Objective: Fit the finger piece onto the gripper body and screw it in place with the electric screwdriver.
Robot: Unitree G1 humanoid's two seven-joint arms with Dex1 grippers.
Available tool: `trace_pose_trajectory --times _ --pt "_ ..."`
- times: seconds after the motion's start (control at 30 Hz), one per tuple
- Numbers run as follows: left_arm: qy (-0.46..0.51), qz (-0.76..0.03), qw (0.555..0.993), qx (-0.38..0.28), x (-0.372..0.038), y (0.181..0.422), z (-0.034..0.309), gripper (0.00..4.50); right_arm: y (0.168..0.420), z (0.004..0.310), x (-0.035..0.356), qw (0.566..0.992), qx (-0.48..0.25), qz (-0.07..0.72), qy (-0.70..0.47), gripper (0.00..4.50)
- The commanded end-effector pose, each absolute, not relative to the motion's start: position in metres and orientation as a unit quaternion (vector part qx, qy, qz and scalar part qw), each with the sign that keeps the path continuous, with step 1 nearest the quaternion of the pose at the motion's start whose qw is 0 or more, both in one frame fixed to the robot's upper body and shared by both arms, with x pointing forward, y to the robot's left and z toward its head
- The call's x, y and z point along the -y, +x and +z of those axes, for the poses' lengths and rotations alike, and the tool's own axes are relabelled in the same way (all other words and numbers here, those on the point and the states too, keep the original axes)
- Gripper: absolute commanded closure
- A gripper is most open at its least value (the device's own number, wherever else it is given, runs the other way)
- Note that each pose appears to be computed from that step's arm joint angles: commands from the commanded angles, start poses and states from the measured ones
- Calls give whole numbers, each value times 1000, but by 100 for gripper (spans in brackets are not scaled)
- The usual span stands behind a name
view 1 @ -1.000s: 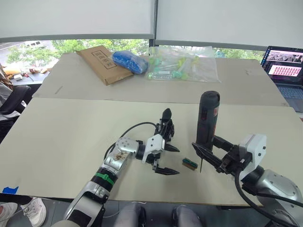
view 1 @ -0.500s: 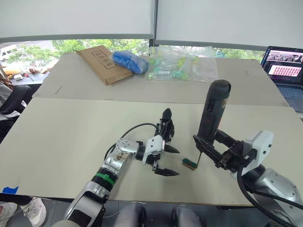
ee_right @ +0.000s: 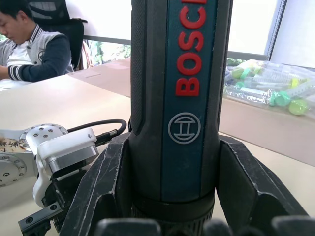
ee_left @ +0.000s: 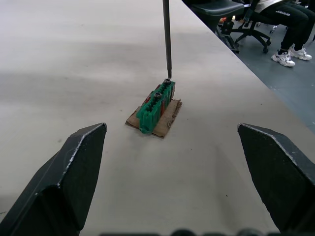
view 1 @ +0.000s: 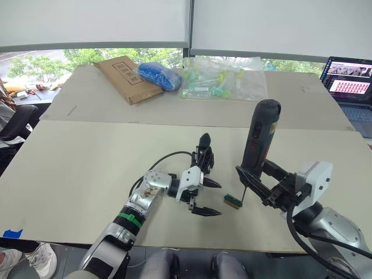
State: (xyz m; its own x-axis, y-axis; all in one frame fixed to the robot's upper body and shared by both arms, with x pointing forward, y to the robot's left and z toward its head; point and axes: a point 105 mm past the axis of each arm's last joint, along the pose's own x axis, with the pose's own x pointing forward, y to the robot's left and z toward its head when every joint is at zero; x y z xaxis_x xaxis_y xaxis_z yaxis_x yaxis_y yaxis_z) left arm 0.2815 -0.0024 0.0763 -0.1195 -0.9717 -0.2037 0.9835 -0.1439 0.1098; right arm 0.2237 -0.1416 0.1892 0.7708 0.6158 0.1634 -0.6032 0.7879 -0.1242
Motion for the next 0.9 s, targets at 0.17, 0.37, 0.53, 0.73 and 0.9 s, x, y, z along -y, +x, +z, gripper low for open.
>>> trace_pose_trajectory --times 0.17,0.37,0.53,0.73,0.9 --pt "128 -751 647 -3 6 282 85 0 218 209 137 930 153 330 -47 255" --pt "129 -751 648 -4 5 282 85 0 218 209 138 930 151 330 -51 255" --pt "128 -751 648 -4 5 282 85 0 219 208 140 931 147 329 -52 255" --pt "129 -751 647 -4 5 282 85 0 218 206 141 933 143 327 -51 255" --pt "130 -751 647 -5 4 282 85 0 219 205 142 934 141 324 -50 255"
